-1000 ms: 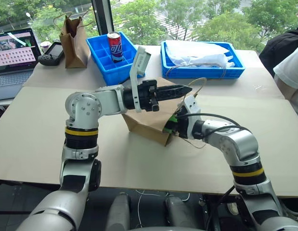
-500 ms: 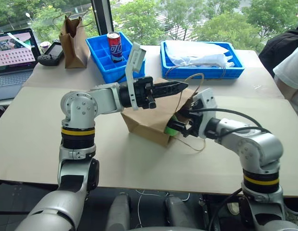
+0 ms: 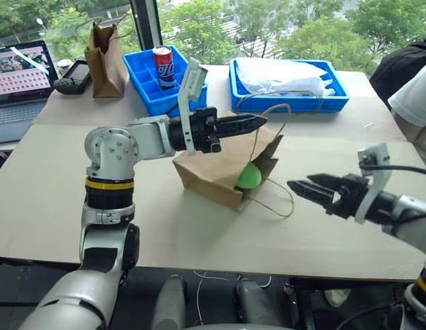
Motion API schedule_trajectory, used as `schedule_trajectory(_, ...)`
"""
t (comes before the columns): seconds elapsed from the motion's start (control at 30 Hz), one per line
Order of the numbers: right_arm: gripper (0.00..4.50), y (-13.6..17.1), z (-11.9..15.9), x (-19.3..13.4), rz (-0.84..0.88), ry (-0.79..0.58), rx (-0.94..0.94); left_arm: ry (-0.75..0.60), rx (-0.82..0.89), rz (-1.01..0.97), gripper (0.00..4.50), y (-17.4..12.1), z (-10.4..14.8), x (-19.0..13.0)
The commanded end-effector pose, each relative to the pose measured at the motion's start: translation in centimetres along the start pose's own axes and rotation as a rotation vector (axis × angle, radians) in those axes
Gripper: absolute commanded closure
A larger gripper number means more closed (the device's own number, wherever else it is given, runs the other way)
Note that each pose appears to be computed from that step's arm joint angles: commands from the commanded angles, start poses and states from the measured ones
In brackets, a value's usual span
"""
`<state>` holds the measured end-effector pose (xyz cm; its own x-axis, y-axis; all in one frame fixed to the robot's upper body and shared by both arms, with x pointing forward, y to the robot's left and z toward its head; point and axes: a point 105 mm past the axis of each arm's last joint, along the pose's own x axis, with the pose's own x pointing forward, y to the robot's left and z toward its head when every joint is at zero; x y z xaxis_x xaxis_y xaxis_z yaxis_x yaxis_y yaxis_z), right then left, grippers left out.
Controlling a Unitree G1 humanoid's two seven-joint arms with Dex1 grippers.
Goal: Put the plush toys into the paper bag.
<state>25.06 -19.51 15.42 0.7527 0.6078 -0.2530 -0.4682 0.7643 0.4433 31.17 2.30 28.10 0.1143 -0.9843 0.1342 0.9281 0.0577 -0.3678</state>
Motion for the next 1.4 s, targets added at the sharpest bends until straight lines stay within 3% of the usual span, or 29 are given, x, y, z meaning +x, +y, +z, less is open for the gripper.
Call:
schedule_trajectory(0.03, 0.01, 0.7, -3.1, -0.1, 0.015, -0.04, 0.176, -0.024, 0.055, -0.006, 4.5, -0.4, 1.3, -0.2)
schedule_trajectory(0.23, 0.01, 3.1, -5.5, 2.3, 0.087, -0.111, 0.397, -0.024, 0.058, 0.001, 4.5, -0.3, 1.2, -0.2)
schedule_trajectory(0.5, 0.01, -0.6, -5.4, 5.1, -0.088, -0.245, 0.63, -0.023, 0.068, 0.009, 4.5, -0.5, 1.3, -0.4)
schedule_trajectory(0.7, 0.01, -1.5, -4.6, 5.9, -0.104, -0.327, 0.718, -0.02, 0.074, 0.02, 4.5, -0.5, 1.3, -0.5)
schedule_trajectory(0.8, 0.67, -1.5, -4.1, 6.1, -0.084, -0.366, 0.754, -0.02, 0.075, 0.021, 4.5, -0.5, 1.3, -0.6)
schedule_trajectory(0.93, 2.09, -1.5, -3.1, 5.9, -0.057, -0.415, 0.765, -0.018, 0.079, 0.022, 4.5, -0.5, 1.3, -0.7)
schedule_trajectory(1.03, 3.11, -1.8, -1.2, 5.2, -0.018, -0.531, 0.775, -0.026, 0.084, 0.034, 4.5, -0.3, 1.5, -1.0)
schedule_trajectory(1.17, 4.45, -0.5, 0.7, 5.4, 0.066, -0.588, 0.75, -0.03, 0.086, 0.039, 4.5, -0.2, 1.6, -1.1)
schedule_trajectory(1.4, 4.48, 3.6, 5.4, 4.6, 0.223, -0.631, 0.556, -0.06, 0.13, 0.091, 4.5, 0.6, 2.8, -1.9)
